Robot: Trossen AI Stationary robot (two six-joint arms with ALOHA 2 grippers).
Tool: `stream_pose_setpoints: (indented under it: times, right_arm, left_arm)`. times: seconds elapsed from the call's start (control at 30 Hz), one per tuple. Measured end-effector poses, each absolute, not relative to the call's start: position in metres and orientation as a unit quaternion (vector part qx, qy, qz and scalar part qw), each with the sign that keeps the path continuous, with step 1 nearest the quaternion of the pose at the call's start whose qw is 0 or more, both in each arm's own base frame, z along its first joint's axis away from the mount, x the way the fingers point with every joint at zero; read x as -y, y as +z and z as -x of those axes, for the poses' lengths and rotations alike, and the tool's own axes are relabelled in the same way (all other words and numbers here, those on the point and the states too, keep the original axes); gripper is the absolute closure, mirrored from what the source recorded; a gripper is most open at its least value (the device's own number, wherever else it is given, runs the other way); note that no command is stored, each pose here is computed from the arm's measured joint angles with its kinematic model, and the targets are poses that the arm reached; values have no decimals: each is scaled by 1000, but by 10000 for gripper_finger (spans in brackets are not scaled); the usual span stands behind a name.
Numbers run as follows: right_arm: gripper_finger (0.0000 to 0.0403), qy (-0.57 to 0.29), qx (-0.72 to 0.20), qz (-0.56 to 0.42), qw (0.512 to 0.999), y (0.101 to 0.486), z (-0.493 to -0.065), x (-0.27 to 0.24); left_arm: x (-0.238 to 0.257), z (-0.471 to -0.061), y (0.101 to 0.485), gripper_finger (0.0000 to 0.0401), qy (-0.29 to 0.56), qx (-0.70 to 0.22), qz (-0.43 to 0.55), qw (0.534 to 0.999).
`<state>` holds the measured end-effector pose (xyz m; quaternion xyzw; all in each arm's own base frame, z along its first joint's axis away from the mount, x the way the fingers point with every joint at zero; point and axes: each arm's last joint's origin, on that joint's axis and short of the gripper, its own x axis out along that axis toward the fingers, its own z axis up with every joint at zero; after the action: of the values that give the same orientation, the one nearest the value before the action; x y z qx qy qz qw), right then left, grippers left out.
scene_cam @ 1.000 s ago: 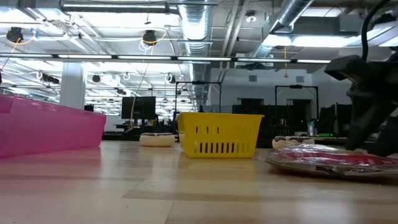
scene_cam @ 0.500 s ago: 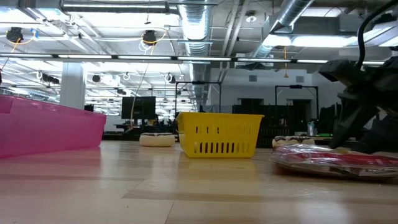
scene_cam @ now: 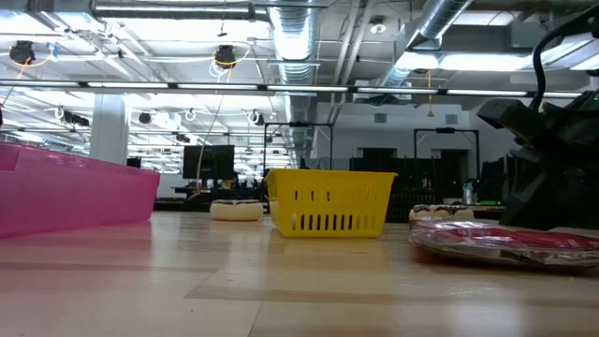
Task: Pick & Place Food Item
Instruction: Put the red popcorn bag into the pink bin
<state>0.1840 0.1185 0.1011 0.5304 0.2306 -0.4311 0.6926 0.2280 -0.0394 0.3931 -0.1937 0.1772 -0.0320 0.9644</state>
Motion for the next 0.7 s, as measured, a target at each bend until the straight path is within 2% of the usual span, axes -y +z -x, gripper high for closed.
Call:
stream_pose_setpoints:
  times: [0.13,0.43,0.7]
  right_arm:
    - [395,-421,-234,-530,698,101,-184,-121]
    - [402,-370,-237,-545,714,120,-190,-150]
    - [403,-345,-245,-519,743,186,-200,-194]
  left_arm:
    - [39,-228,393,180,-33,-177,188,965]
    - [39,-228,393,180,-36,-177,170,969]
    - [40,-228,393,180,-41,-178,164,969]
